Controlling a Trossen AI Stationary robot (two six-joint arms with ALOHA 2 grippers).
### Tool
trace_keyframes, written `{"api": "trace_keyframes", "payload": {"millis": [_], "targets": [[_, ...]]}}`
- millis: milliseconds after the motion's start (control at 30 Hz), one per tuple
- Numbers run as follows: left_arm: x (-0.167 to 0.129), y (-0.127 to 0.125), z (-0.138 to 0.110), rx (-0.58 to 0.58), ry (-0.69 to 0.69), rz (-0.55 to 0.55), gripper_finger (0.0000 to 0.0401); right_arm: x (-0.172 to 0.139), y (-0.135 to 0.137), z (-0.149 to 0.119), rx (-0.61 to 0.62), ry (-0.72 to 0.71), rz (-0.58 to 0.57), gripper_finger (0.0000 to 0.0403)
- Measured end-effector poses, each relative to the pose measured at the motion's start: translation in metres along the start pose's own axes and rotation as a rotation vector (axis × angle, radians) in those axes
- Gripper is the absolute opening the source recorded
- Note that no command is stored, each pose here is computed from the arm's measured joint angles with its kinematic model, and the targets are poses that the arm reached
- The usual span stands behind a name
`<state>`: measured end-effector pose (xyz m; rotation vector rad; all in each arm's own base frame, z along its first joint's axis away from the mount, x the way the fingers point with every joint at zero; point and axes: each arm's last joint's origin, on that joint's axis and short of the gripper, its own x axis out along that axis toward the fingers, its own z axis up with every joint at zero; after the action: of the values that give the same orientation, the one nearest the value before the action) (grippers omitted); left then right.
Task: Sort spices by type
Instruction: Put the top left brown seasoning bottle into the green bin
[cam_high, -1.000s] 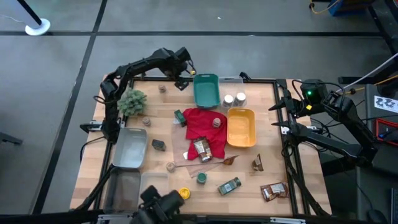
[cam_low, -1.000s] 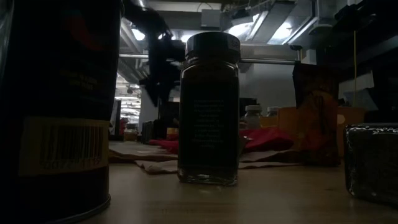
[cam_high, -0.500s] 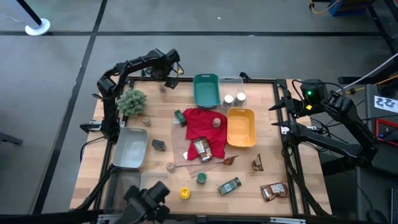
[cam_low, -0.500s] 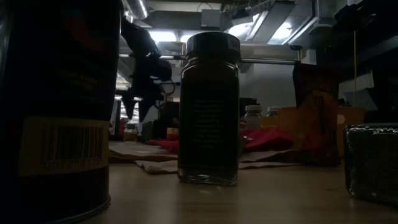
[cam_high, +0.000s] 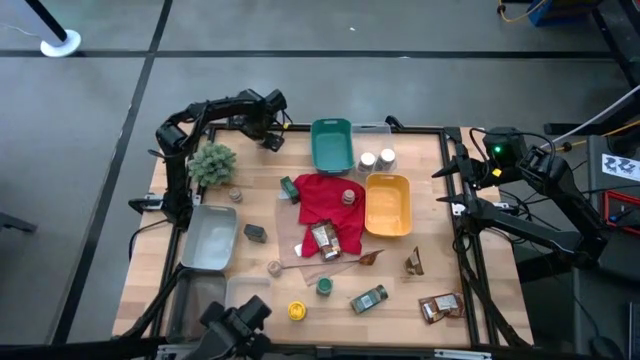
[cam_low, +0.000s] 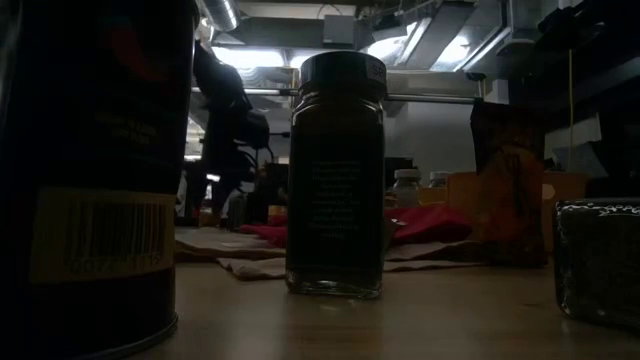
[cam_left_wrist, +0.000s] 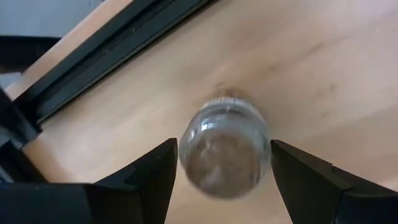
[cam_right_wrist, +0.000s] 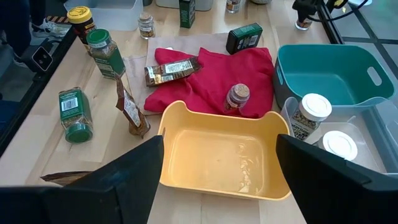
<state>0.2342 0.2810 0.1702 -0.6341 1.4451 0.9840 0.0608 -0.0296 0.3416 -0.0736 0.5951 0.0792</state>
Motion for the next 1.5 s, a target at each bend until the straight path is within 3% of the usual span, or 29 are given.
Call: {"api": "trace_keyframes", "payload": {"millis": [233, 467, 733, 933, 1200, 1500], "targets": [[0.005, -0.001, 0.001, -0.007, -0.034, -0.006, 0.0235, 0.0, 0.0, 0.0, 0.0, 0.0, 0.0, 0.031], [0.004, -0.002, 0.001, -0.009, -0.03, -0.004, 0.0172, 0.0, 0.0, 0.0, 0.0, 0.0, 0.0, 0.031], [0.001, -0.004, -0.002, 0.0, -0.017, -0.024, 0.0172, 0.0, 0.0, 0.0, 0.0, 0.0, 0.0, 0.031], [-0.022, -0.002, -0.006, -0.008, -0.076, -0.068, 0.0172, 0.0, 0.0, 0.0, 0.0, 0.0, 0.0, 0.031], [-0.067, -0.006, -0.018, -0.026, -0.182, -0.282, 0.0172, 0.0, 0.0, 0.0, -0.001, -0.001, -0.001, 0.031], [-0.105, -0.058, -0.017, 0.092, -0.451, -0.5, 0.0172, 0.0, 0.0, 0.0, -0.001, -0.001, -0.001, 0.031]]}}
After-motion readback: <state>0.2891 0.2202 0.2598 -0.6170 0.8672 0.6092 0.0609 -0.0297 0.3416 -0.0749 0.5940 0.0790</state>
